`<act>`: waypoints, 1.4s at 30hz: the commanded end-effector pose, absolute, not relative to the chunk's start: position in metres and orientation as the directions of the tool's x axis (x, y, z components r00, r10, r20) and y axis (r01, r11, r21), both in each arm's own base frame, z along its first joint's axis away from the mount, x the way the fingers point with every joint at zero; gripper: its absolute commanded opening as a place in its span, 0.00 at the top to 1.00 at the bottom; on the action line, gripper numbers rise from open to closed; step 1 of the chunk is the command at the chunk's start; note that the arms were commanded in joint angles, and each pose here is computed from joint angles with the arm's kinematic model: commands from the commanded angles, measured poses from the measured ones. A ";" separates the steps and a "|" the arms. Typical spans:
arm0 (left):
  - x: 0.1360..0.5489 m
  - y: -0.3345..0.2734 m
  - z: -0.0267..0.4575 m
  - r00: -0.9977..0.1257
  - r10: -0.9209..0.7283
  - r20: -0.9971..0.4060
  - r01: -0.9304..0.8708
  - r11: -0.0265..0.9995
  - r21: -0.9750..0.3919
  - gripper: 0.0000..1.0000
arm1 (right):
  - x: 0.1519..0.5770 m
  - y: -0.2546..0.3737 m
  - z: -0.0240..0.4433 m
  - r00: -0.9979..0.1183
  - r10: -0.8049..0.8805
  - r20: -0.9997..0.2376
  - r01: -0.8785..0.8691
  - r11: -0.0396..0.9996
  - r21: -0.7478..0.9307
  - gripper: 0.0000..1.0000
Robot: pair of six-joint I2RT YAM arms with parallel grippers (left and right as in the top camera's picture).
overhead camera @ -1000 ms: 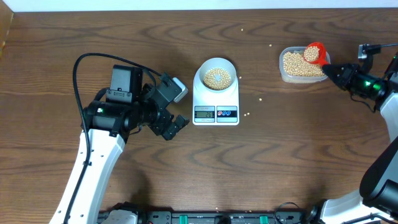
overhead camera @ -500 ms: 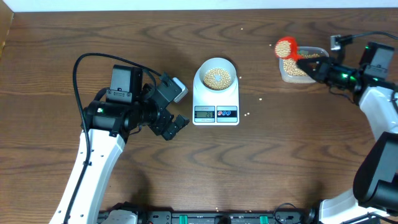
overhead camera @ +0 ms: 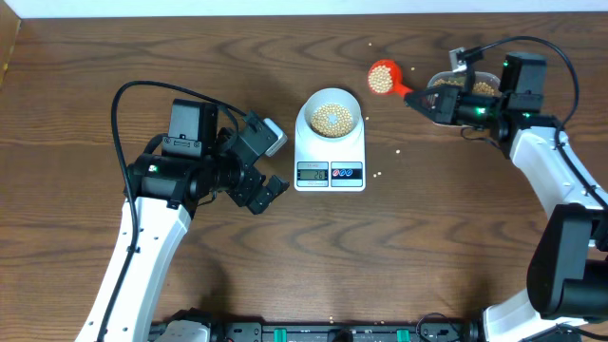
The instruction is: Scoop item into bowl and weigh 50g on scale
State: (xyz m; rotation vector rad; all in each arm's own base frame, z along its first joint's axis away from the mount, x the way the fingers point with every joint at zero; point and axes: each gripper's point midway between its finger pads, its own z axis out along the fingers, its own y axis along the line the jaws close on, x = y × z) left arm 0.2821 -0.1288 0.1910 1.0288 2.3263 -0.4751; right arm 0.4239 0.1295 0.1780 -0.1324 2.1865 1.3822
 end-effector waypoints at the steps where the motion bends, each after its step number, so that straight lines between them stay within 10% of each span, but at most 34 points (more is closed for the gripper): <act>1: 0.288 -0.128 0.207 -0.527 0.562 -0.637 0.762 0.645 -0.061 0.02 | 0.420 0.144 0.173 -0.855 0.173 -0.489 -0.367 0.464 0.806 0.99; 42: 0.288 -0.128 0.207 -0.527 0.562 -0.637 0.762 0.645 -0.061 0.02 | 0.416 0.199 0.130 -0.542 -0.317 -0.778 -0.737 0.624 0.259 0.99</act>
